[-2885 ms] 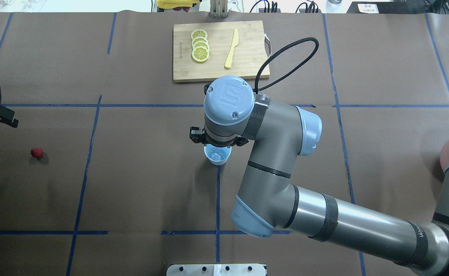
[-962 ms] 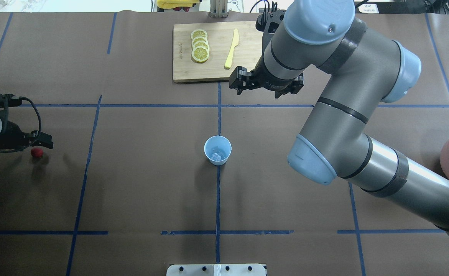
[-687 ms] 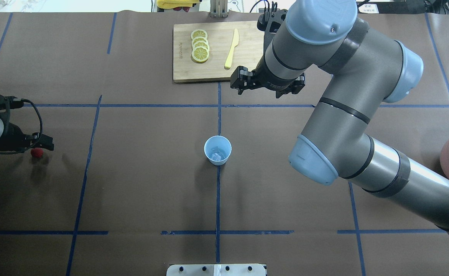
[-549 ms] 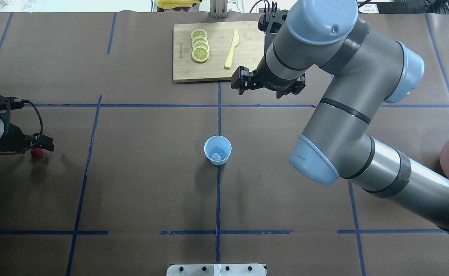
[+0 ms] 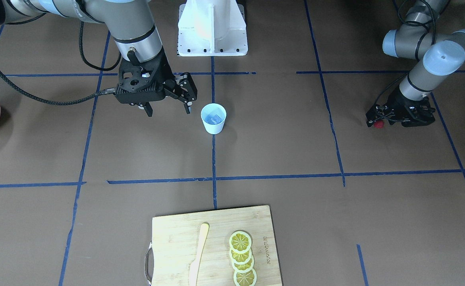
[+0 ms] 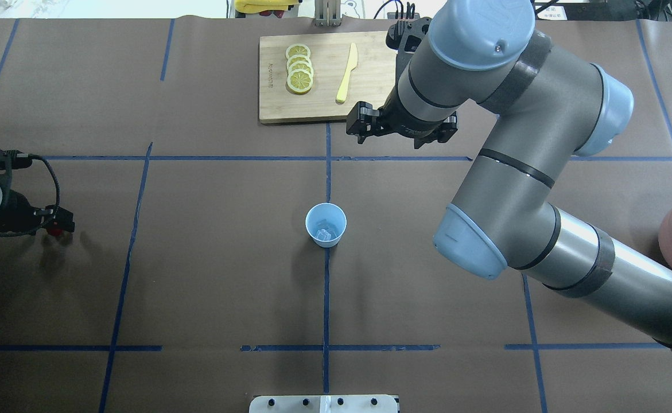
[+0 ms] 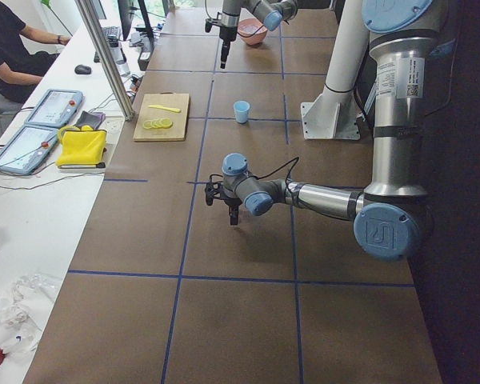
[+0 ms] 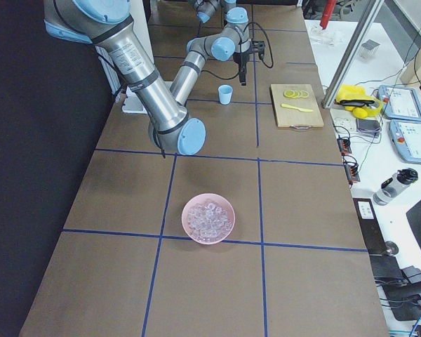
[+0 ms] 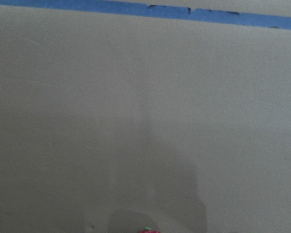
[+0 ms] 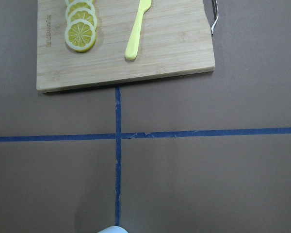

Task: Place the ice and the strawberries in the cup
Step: 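Lower the left gripper onto the red strawberry and close it, then carry the strawberry with the left gripper over the cup while the right arm withdraws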

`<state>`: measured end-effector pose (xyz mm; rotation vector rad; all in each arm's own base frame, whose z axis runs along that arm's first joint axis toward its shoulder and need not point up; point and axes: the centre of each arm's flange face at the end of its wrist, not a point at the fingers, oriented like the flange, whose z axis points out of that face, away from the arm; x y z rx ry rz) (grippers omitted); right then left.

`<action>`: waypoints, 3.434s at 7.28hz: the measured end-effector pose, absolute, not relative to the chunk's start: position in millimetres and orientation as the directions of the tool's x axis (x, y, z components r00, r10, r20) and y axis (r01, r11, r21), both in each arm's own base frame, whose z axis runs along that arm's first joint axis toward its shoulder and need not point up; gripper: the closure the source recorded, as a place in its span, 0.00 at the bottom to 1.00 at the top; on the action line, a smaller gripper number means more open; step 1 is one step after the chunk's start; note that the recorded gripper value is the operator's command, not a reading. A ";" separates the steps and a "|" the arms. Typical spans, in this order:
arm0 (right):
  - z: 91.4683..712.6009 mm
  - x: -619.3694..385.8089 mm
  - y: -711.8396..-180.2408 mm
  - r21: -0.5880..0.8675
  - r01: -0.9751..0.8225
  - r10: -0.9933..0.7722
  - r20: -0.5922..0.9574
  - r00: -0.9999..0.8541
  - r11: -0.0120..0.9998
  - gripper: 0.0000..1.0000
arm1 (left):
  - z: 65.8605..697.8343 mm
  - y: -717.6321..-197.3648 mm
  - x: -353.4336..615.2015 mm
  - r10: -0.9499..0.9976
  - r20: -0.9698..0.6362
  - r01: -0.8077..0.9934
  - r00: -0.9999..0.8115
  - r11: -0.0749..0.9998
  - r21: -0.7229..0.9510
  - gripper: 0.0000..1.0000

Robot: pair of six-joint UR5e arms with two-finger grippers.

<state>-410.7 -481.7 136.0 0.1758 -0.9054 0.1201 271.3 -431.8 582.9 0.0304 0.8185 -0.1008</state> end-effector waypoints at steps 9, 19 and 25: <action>146.6 -412.6 -480.7 0.096 -0.175 0.035 0.782 0.623 0.980 0.01 | 576.1 -432.4 276.1 -0.062 -0.738 0.089 0.672 0.996 -0.003 0.25; 152.7 -416.6 -476.7 0.096 -0.171 0.033 0.777 0.628 0.981 0.01 | 577.4 -433.2 271.6 -0.061 -0.737 0.091 0.673 0.996 0.000 0.93; 171.9 -382.3 -468.6 0.126 -0.156 0.000 0.778 0.628 0.980 0.01 | 449.1 -448.4 264.3 -0.114 -0.719 0.118 0.685 0.992 -0.045 1.00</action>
